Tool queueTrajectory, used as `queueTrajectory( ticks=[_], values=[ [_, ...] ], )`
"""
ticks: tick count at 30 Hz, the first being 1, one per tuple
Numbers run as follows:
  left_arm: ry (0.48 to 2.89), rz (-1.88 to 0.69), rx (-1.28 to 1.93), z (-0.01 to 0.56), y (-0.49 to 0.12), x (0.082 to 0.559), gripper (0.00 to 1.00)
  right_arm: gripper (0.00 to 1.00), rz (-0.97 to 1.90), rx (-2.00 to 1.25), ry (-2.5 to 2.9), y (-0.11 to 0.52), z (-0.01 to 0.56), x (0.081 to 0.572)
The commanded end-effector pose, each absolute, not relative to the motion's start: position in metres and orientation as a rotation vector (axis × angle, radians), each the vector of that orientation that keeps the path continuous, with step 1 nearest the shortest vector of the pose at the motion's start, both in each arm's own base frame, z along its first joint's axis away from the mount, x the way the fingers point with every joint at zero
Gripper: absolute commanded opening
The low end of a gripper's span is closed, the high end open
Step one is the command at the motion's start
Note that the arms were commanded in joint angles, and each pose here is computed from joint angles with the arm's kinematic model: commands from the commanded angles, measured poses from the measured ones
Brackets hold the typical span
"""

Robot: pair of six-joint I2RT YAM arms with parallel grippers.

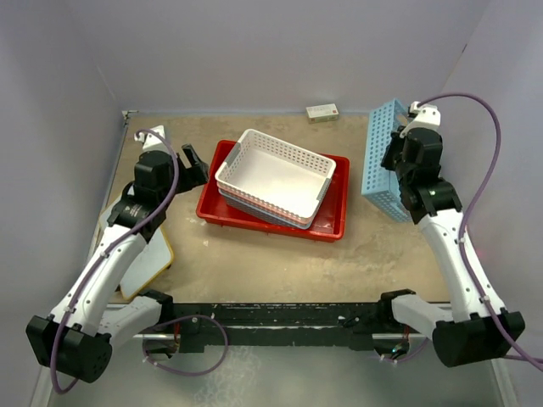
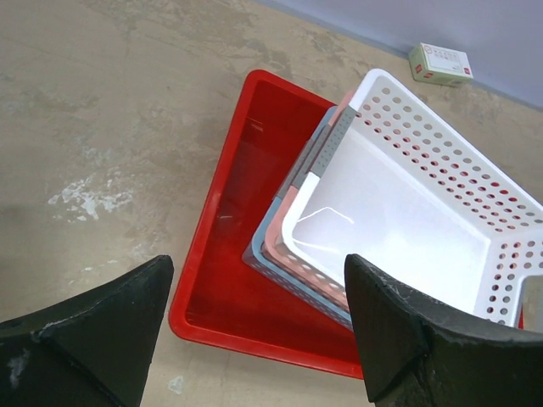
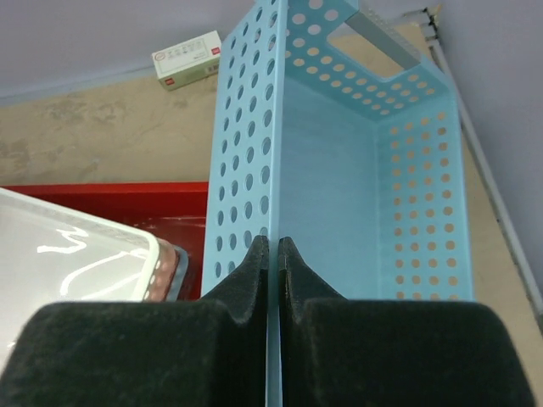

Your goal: Turn the large container upside down

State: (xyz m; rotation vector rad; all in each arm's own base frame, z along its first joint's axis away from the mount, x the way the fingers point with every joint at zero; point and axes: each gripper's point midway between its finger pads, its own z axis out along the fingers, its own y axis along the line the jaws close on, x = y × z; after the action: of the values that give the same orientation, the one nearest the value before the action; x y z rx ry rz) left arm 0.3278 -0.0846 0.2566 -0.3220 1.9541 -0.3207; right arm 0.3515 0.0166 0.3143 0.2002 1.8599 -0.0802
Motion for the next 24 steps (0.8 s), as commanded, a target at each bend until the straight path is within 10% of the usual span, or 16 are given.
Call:
queueTrajectory(
  ticks=[1,24],
  values=[
    [1.896,-0.463,-0.242,0.28,-0.109,0.336,0.79,0.0,0.213,0.247,1.83,0.03,0.328,0.376],
    [1.929,-0.528,-0.19,0.273,-0.124,0.335,0.79,0.0,1.228,0.455,1.774,0.021,0.277,0.455]
  ],
)
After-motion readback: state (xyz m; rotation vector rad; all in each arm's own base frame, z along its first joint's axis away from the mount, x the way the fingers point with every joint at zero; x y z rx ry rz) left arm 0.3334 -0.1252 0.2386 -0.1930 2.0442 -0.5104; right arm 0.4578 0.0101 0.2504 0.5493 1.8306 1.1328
